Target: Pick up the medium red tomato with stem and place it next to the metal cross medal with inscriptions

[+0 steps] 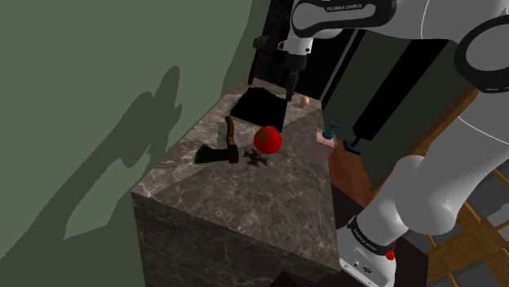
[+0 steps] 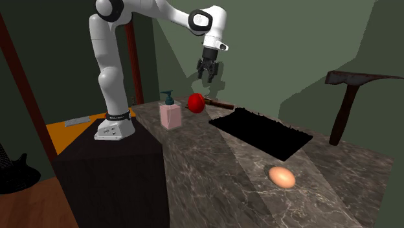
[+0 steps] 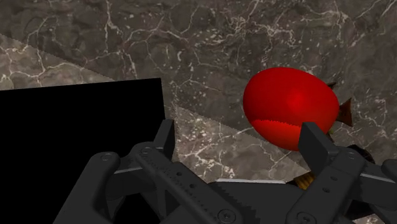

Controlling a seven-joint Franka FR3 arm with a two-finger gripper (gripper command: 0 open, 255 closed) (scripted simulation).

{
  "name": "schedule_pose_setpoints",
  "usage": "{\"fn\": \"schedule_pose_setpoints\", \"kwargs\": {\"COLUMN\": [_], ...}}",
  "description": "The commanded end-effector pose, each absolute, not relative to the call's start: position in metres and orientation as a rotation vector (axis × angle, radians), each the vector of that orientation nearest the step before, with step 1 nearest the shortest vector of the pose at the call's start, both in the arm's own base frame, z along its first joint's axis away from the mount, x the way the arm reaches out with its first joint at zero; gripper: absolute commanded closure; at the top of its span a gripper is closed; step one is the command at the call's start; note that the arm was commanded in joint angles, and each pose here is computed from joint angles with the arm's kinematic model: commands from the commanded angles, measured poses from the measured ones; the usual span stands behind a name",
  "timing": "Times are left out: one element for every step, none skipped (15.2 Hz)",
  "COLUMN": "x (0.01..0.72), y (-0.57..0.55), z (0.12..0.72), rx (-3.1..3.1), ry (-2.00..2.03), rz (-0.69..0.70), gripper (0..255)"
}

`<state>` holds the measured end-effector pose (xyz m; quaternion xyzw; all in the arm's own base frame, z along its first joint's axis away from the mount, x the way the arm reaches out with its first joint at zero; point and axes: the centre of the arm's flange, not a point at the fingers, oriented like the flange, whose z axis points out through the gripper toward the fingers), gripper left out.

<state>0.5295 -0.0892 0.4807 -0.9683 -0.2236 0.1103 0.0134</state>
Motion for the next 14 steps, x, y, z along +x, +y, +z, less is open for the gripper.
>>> {"fn": "schedule_pose_setpoints", "kwargs": {"x": [0.5294, 0.5294, 0.5294, 0.5294, 0.5294, 0.5294, 0.5294, 0.5294, 0.5294, 0.5294, 0.5294, 0.5294, 0.5294, 0.5294], "y": [-0.0890, -0.0890, -0.0890, -0.0890, -0.0890, -0.0890, -0.0890, -0.0890, -0.0890, -0.0890, -0.0890, -0.0890, -0.0890, -0.0890], "z": [0.4797, 0.4797, 0.4797, 0.4797, 0.4797, 0.4797, 0.4797, 0.4797, 0.4797, 0.4797, 0.4797, 0.4797, 0.4797, 0.4797], "rx": [-3.016, -3.016, -3.016, -3.016, -3.016, -3.016, -3.016, -3.016, -3.016, -3.016, -3.016, -3.016, -3.016, -3.016], "ry": [-0.697, -0.697, -0.697, -0.697, -0.697, -0.697, -0.697, -0.697, -0.697, -0.697, -0.697, -0.697, -0.697, -0.697], "rz": [0.343, 0.343, 0.343, 0.343, 0.343, 0.343, 0.343, 0.343, 0.343, 0.343, 0.343, 0.343, 0.343, 0.343], "gripper": [0, 0, 0, 0, 0, 255, 255, 255, 255, 255, 255, 255, 255, 255]}}
